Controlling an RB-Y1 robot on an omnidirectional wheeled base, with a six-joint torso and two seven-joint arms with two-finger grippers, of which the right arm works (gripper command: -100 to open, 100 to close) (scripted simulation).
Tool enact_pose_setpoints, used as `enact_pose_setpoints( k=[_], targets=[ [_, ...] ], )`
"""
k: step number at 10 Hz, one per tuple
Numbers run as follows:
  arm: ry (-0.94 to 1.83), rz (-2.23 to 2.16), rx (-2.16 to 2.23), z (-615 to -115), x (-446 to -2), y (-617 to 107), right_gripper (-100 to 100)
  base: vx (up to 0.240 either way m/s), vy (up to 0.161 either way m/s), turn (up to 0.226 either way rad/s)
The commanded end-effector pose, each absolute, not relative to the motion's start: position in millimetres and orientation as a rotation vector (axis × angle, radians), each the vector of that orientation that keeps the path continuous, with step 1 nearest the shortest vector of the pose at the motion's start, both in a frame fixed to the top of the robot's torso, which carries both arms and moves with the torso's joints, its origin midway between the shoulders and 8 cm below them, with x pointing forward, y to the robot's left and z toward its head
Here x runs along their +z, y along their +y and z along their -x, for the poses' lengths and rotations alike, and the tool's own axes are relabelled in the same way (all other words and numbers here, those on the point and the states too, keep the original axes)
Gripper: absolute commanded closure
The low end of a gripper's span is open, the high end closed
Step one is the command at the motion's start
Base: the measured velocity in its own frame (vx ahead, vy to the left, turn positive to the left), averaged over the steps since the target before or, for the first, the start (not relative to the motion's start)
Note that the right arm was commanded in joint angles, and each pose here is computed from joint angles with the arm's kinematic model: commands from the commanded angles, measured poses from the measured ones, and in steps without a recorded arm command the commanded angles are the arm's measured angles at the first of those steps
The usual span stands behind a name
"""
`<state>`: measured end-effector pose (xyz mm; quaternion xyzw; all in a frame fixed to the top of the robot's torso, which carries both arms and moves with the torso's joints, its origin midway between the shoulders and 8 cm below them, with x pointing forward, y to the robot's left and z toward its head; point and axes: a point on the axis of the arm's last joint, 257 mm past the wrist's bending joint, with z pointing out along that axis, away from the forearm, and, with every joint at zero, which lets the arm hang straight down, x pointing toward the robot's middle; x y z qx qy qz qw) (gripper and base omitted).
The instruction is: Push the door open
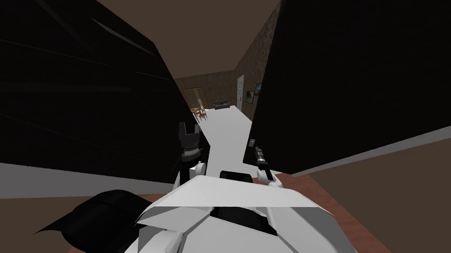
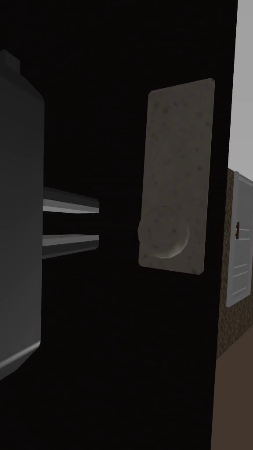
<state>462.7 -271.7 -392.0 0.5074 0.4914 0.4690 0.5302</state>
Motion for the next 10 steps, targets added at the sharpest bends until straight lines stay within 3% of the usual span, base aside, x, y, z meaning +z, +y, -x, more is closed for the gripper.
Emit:
enact_pose_setpoints(
  k=[1,4,10],
  targets=[
    [1.157,-1.229,1.125,-463.2,-391.6,-269.6,-100,-0.254,0.144,-0.097],
    [1.145,-1.244,1.132,-462.9,-391.8,-266.2,-100,-0.174,0.115,-0.055],
    [1.135,-1.229,1.110,-458.7,-390.6,-281.6,-100,0.169,-0.023,0.024]
  ],
)
